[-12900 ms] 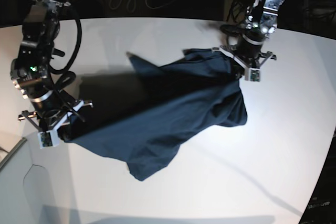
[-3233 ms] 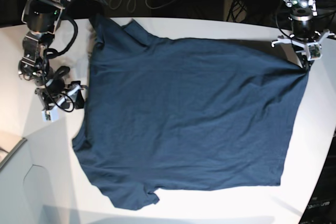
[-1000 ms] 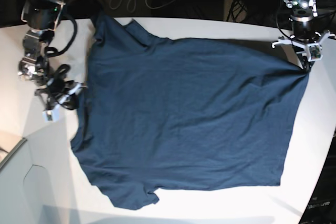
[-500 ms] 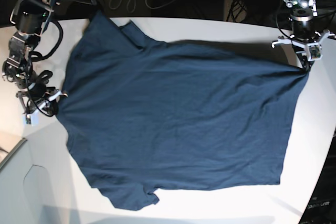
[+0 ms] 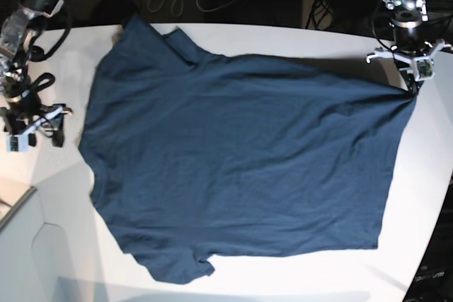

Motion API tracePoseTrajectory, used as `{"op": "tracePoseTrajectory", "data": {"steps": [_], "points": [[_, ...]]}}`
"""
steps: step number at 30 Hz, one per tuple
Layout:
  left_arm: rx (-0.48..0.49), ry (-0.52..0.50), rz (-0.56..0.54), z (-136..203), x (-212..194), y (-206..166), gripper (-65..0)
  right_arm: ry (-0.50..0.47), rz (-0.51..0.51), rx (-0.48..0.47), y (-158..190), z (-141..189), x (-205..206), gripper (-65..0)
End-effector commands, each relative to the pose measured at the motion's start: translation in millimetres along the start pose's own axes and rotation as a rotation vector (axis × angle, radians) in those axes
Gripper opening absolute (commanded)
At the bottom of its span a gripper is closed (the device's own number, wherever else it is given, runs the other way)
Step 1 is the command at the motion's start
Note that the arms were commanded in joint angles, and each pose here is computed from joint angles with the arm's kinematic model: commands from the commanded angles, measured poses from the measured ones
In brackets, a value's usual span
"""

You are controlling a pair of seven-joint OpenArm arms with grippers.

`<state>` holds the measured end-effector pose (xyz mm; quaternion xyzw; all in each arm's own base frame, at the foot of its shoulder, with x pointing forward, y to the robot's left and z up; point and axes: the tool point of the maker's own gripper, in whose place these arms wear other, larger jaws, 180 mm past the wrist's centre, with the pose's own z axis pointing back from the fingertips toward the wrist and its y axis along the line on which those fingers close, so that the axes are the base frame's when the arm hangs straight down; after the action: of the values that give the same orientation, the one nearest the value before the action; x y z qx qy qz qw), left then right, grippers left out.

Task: Layout the t-shirt on the table in an organized manner, then fold the t-shirt properly
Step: 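Grasp the shirt's shoulder edge again with the right gripper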

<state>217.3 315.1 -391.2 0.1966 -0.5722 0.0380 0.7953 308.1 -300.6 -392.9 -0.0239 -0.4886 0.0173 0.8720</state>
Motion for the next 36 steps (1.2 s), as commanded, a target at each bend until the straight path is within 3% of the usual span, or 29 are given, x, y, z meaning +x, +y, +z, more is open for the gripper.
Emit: {"op": "tracePoseTrajectory", "data": {"steps": [1, 5, 12, 19, 30, 36], "points": [[0.017, -0.044, -0.001, 0.4, 10.2, 4.2, -64.9, -0.069, 0.021, 0.052, 15.4, 11.4, 13.7, -22.8], [0.016, -0.041, 0.001, 1.2, 9.2, 2.9, -64.9, -0.054, -0.008, 0.076, 58.2, 43.2, -9.9, -22.8], [0.014, -0.039, 0.001, 1.3, 8.6, 2.3, -64.9, 0.051, -0.11, 0.104, 101.4, 77.5, -64.0, -22.9], [0.013, -0.039, 0.002, 1.3, 8.6, 2.0, -64.9, 0.152, -0.102, 0.211, 142.6, 99.1, -100.1, -26.7], [0.011, -0.042, 0.004, 0.4, 9.6, 0.7, -64.9, 0.186, -0.114, 0.161, 125.2, 109.8, -113.8, -27.0], [0.01, -0.041, 0.004, 0.8, 9.1, 0.8, -64.9, 0.244, -0.148, 0.177, 132.6, 113.2, -137.8, -27.0]]}}
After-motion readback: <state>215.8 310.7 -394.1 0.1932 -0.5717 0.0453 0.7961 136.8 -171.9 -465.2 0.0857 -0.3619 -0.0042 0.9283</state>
